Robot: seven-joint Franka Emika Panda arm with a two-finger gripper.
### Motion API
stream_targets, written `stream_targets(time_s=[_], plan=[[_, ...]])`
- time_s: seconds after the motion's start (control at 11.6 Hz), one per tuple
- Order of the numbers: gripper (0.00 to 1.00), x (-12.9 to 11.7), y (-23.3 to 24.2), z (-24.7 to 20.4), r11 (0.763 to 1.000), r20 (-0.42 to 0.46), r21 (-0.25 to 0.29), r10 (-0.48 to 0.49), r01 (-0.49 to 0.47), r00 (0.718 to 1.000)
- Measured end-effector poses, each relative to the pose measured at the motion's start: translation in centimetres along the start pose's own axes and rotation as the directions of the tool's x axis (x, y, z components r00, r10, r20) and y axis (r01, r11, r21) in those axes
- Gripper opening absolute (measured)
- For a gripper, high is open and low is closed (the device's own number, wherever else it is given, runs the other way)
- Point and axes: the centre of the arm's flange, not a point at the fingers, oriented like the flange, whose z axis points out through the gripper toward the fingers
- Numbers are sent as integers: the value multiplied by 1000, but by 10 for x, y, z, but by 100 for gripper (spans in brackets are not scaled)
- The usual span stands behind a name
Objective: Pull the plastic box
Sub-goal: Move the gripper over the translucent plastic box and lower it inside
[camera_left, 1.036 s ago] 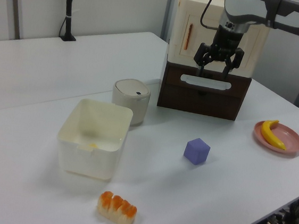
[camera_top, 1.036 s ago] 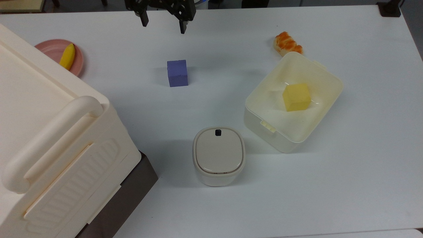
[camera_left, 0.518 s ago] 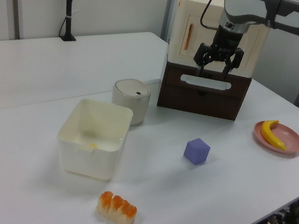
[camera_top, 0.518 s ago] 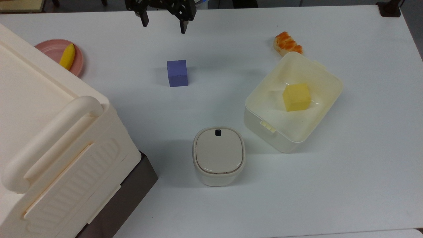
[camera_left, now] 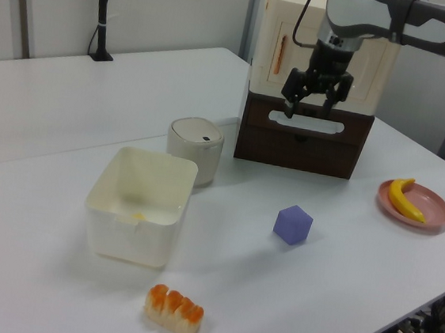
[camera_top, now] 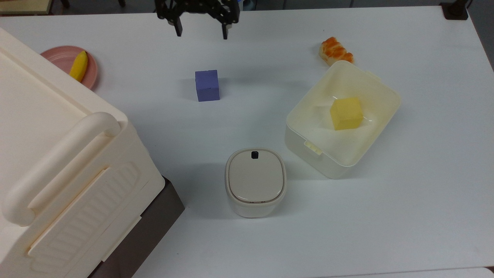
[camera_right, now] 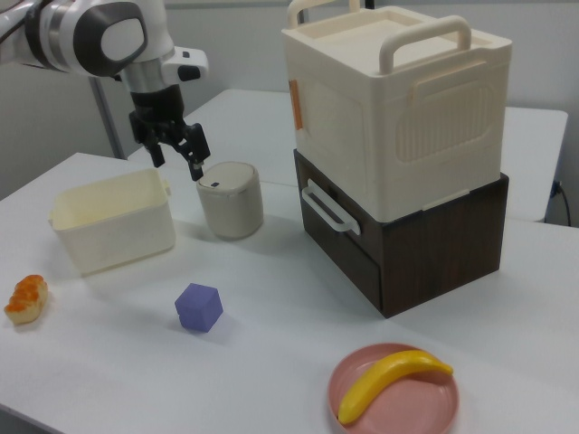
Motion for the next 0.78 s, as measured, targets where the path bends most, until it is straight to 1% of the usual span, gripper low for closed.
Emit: stream_targets(time_s=[0.09, 0.17, 0.26, 0.35, 0.43, 0.52, 0.6, 0.69, 0.78], plan=[[100, 2, -18, 4, 995, -6, 7, -96, 96, 995], [100, 3, -44, 13, 980, -5, 10, -198, 198, 980], [100, 4, -75, 23, 952, -11, 12, -307, 307, 952], [100, 2, -108, 34, 907, -12, 15, -420, 420, 908], [100, -2, -136, 46, 842, 0, 15, -540, 540, 842], [100, -5, -158, 59, 756, 18, 14, -654, 654, 756], [100, -8, -176, 72, 672, 41, 11, -740, 741, 671], [100, -10, -191, 85, 605, 67, 5, -795, 796, 603], [100, -11, -204, 98, 560, 95, -5, -825, 829, 558]])
